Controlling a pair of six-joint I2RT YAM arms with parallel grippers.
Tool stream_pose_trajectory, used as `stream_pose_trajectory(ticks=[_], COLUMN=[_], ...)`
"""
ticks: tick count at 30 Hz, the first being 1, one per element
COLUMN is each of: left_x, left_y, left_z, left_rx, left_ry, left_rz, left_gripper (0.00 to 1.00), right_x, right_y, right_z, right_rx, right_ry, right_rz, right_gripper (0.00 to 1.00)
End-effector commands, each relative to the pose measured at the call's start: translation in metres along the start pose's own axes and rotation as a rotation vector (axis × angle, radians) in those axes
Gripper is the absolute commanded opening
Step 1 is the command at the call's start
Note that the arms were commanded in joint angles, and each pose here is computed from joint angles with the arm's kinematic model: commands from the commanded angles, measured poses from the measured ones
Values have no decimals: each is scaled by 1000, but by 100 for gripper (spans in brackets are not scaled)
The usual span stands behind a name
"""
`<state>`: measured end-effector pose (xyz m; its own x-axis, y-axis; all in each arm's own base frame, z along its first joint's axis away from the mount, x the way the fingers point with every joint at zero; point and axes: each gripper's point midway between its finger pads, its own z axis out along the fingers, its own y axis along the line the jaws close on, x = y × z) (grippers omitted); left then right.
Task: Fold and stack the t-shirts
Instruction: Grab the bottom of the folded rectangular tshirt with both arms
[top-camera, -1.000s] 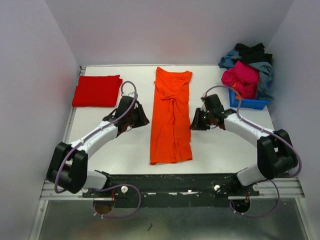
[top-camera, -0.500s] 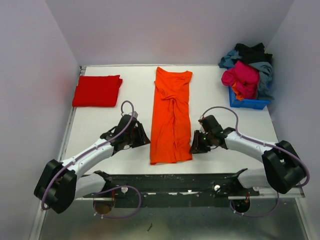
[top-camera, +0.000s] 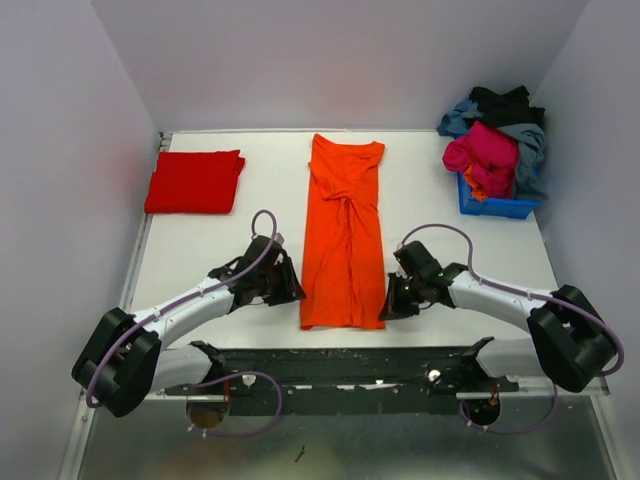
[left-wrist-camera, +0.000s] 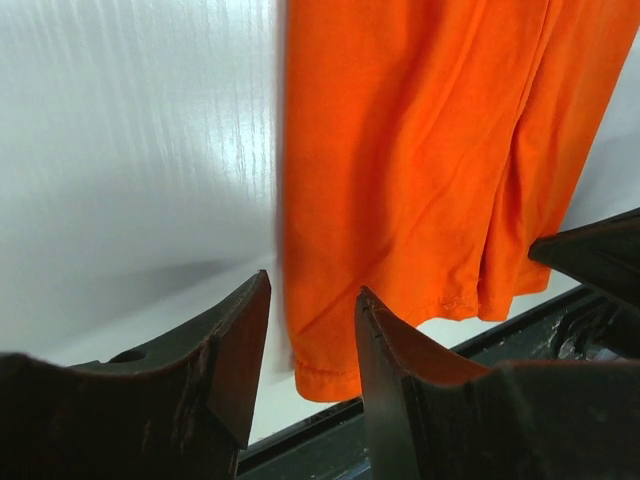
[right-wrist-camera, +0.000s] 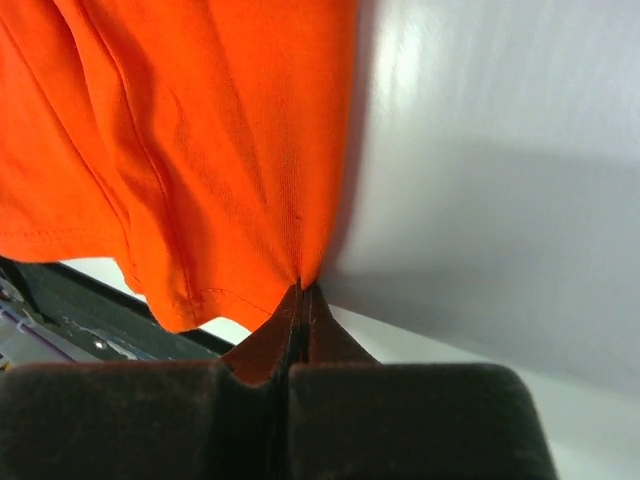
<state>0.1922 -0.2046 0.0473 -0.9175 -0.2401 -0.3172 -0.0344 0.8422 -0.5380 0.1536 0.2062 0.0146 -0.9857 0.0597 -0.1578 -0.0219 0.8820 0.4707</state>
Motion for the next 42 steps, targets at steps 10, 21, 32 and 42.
stream_pose_trajectory(ticks=[10,21,32,42], left_x=[46,66,78,63], left_y=[1,-4,-12,-26], left_z=[-1,-8,-6,-25], left_rx=[-8,23,23,29], left_ry=[151,200,221,181], left_rz=[-31,-51,-46,-7], left_gripper=[51,47,4,0], right_x=[34,39,45,35], right_y=[-26,-23,-23,-13], right_z=[-11,-18,-17,-31], right_rx=[93,67,49,54], right_ry=[66,66,84,54], right_rz=[45,31,23,17], right_gripper=[21,23,27,1])
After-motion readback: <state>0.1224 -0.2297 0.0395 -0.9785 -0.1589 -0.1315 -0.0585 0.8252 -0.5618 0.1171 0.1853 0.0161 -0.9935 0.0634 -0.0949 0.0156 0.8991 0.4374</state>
